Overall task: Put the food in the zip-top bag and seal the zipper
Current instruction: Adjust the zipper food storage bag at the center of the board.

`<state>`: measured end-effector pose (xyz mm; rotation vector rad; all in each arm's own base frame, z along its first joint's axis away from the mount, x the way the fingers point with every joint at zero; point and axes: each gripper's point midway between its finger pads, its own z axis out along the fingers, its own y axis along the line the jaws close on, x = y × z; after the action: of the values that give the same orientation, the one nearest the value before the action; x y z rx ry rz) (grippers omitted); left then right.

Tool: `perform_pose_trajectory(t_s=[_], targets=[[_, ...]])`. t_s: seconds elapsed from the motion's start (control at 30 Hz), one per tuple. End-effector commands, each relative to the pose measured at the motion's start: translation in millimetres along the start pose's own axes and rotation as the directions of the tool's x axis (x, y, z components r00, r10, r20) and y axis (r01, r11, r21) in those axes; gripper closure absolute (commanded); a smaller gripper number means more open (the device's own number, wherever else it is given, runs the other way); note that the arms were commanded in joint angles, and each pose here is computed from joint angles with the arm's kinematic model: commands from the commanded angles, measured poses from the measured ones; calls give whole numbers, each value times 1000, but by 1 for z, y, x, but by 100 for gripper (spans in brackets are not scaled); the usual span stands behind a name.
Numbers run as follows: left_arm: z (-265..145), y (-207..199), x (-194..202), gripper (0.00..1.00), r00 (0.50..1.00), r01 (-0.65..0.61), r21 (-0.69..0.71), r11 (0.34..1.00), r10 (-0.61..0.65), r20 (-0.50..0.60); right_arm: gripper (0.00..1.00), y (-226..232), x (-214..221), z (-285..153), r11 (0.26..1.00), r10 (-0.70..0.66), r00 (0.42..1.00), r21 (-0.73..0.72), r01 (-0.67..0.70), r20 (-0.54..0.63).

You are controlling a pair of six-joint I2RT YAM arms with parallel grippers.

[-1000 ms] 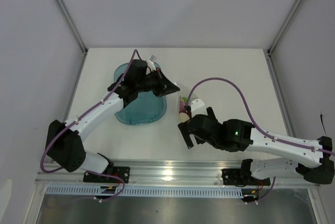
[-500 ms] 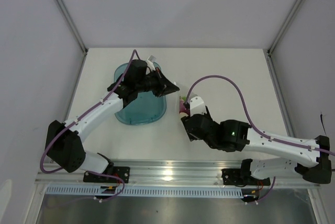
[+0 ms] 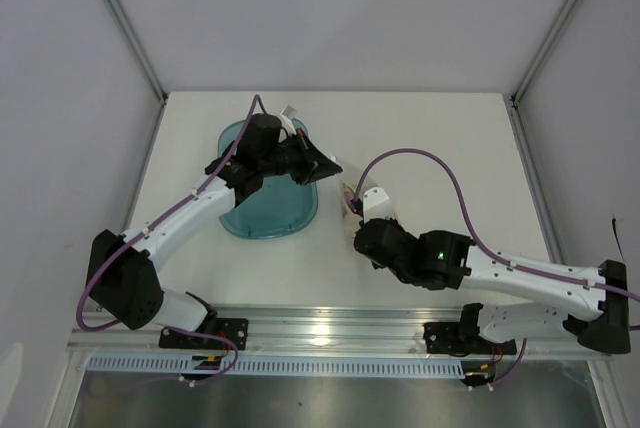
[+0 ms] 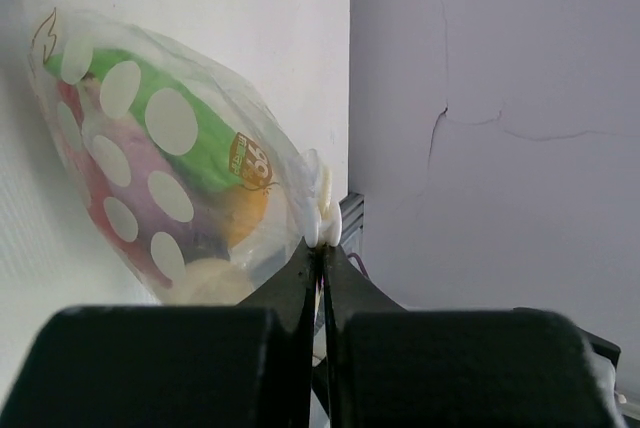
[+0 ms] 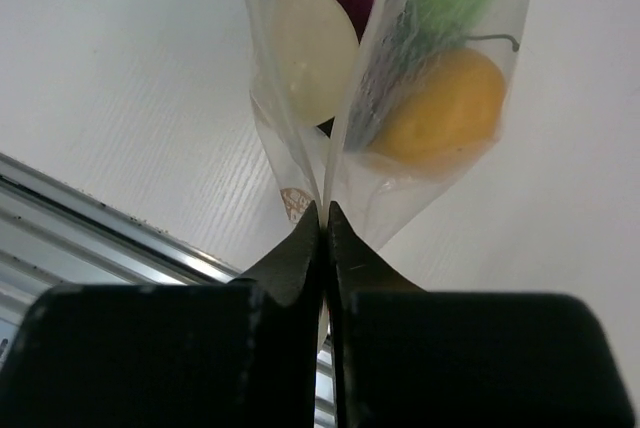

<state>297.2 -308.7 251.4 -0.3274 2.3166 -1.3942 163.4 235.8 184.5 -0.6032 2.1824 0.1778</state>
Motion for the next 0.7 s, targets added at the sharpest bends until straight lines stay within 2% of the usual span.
perform_pose_trajectory(t_s=[0.0, 0.1, 0.23, 0.27, 0.43, 0.53, 0.67], targets=[[-16, -28, -13, 99, 997, -52, 51, 997, 48, 67, 100, -9, -18, -12, 999, 45, 998, 21, -46, 53], [-18, -16, -16, 99, 991, -91, -7, 996, 91, 98, 100, -21, -39, -33, 997, 62, 993, 29, -65, 97], [-24, -16, -14, 99, 973, -206, -1, 978, 205, 104, 100, -47, -71, -59, 990, 123, 977, 41, -132, 177], [-26, -16, -13, 100, 964, -246, 0, 969, 245, 100, 100, -62, -76, -60, 985, 147, 971, 66, -162, 189], [-37, -14, 11, 99, 956, -292, 8, 956, 292, 17, 100, -81, -90, -52, 981, 170, 966, 59, -184, 193], [-41, -12, 29, 100, 952, -307, 38, 951, 307, -3, 100, -88, -76, -33, 982, 168, 978, 65, -177, 126], [-36, 16, 42, 99, 955, -296, 12, 955, 296, -34, 100, -86, -41, -14, 971, 228, 972, 68, -231, 49]])
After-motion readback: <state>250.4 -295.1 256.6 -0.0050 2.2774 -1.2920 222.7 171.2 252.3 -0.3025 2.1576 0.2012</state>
